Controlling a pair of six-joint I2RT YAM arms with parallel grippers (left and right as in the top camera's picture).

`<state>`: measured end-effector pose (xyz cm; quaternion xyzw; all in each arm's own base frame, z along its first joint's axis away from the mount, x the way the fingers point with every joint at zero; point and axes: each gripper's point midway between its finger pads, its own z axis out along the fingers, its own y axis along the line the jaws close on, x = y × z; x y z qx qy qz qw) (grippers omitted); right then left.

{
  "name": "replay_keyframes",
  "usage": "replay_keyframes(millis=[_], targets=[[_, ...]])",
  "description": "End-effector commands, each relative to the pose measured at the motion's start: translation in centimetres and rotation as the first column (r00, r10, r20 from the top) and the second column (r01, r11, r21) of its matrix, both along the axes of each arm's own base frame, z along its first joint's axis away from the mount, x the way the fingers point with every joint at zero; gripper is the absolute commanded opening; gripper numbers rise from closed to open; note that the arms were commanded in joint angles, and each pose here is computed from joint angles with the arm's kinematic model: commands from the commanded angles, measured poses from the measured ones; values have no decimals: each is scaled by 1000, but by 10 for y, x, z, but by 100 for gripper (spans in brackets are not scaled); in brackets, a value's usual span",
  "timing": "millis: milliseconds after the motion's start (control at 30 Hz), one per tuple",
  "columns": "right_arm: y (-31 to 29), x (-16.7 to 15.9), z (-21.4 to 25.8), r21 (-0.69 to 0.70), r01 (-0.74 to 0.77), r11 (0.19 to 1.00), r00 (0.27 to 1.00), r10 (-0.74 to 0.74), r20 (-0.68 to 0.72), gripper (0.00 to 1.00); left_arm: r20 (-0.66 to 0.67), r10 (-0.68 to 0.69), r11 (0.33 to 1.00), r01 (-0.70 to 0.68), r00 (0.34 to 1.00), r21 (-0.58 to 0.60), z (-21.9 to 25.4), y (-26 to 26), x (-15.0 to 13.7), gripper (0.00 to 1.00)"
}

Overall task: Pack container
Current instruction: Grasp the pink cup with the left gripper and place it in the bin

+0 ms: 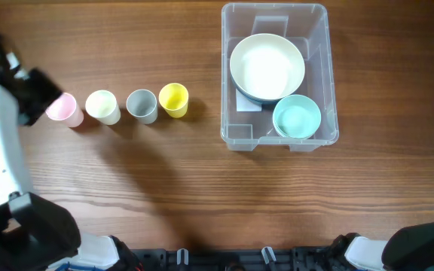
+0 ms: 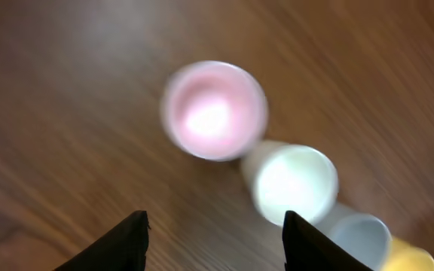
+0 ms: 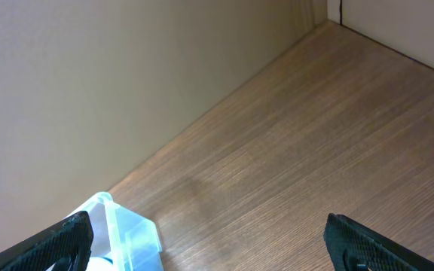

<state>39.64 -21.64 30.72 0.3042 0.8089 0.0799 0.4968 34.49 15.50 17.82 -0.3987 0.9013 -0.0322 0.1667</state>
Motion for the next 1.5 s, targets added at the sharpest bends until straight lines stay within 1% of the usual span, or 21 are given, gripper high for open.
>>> replay_keyframes(millis=[0, 100, 167, 267, 300, 367, 433, 467, 567, 667, 733, 800, 833, 933, 1000, 1033, 1133, 1200, 1267, 1333, 1467], targets=[[-3, 2, 0, -4, 7, 1000, 1000, -7, 0, 100, -42, 63, 997, -64, 997, -30, -31, 25, -11, 58], [-3, 2, 0, -4, 7, 1000, 1000, -7, 0, 100, -12, -31, 997, 30, 999, -75, -59, 26, 2, 57], [-3, 2, 0, -4, 7, 1000, 1000, -7, 0, 100, -55, -33, 993, 27, 998, -111, -81, 24, 3, 54], [-3, 2, 0, -4, 6, 1000, 1000, -6, 0, 100, -116, -33, 991, 17, 993, -135, -109, 27, 2, 54], [-3, 2, 0, -4, 7, 1000, 1000, -7, 0, 100, -155, -36, 987, 11, 987, -159, -128, 26, 0, 50], [-3, 2, 0, -4, 7, 1000, 1000, -7, 0, 100, -188, -39, 984, 5, 981, -180, -144, 25, -2, 34], [-3, 2, 0, -4, 7, 1000, 1000, -7, 0, 100, -200, -39, 984, 2, 979, -179, -148, 26, -3, 12], [-3, 2, 0, -4, 6, 1000, 1000, -6, 0, 100, -192, -38, 985, 4, 981, -172, -144, 26, -2, 4], [-3, 2, 0, -4, 7, 1000, 1000, -7, 0, 100, -175, -20, 994, 1, 984, -107, -118, 34, -5, 4], [-3, 2, 0, -4, 6, 1000, 1000, -6, 0, 100, -84, 9, 998, -13, 996, -59, -64, 32, -5, 4], [-3, 2, 0, -4, 6, 1000, 1000, -6, 1, 100, 0, -28, 999, 28, 1000, -39, -22, 14, -3, 4], [-3, 2, 0, -4, 6, 1000, 1000, -6, 0, 100, 116, -150, 986, 157, 982, -55, 12, -25, 6, 4], [-3, 2, 0, -4, 7, 1000, 1000, -7, 0, 100, 205, -281, 953, 299, 938, -59, 35, -67, 16, 4], [-3, 2, 0, -3, 6, 1000, 1000, -6, 1, 100, 289, -527, 832, 554, 800, -17, 58, -165, 29, 4], [-3, 2, 0, -4, 7, 1000, 1000, -7, 1, 100, 332, -689, 691, 723, 644, 33, 61, -249, 38, 4], [-3, 2, 0, -4, 7, 1000, 1000, -7, 0, 100, 331, -752, 623, 779, 569, 77, 58, -287, 39, 4], [-3, 2, 0, -3, 6, 1000, 1000, -6, 1, 100, 295, -847, 506, 840, 441, 198, 44, -360, 41, 4], [-3, 2, 0, -4, 7, 1000, 1000, -7, 0, 100, 302, -881, 433, 878, 363, 206, 30, -404, 38, 4], [-3, 2, 0, -4, 6, 1000, 1000, -6, 1, 100, 271, -909, 371, 911, 317, 181, 2, -435, 30, 4], [-3, 2, 0, -4, 6, 1000, 1000, -6, 1, 100, 223, -927, 338, 930, 302, 147, -25, -448, 23, 4], [-3, 2, 0, -4, 6, 1000, 1000, -6, 0, 100, 130, -936, 337, 939, 326, 71, -69, -449, 17, 4]])
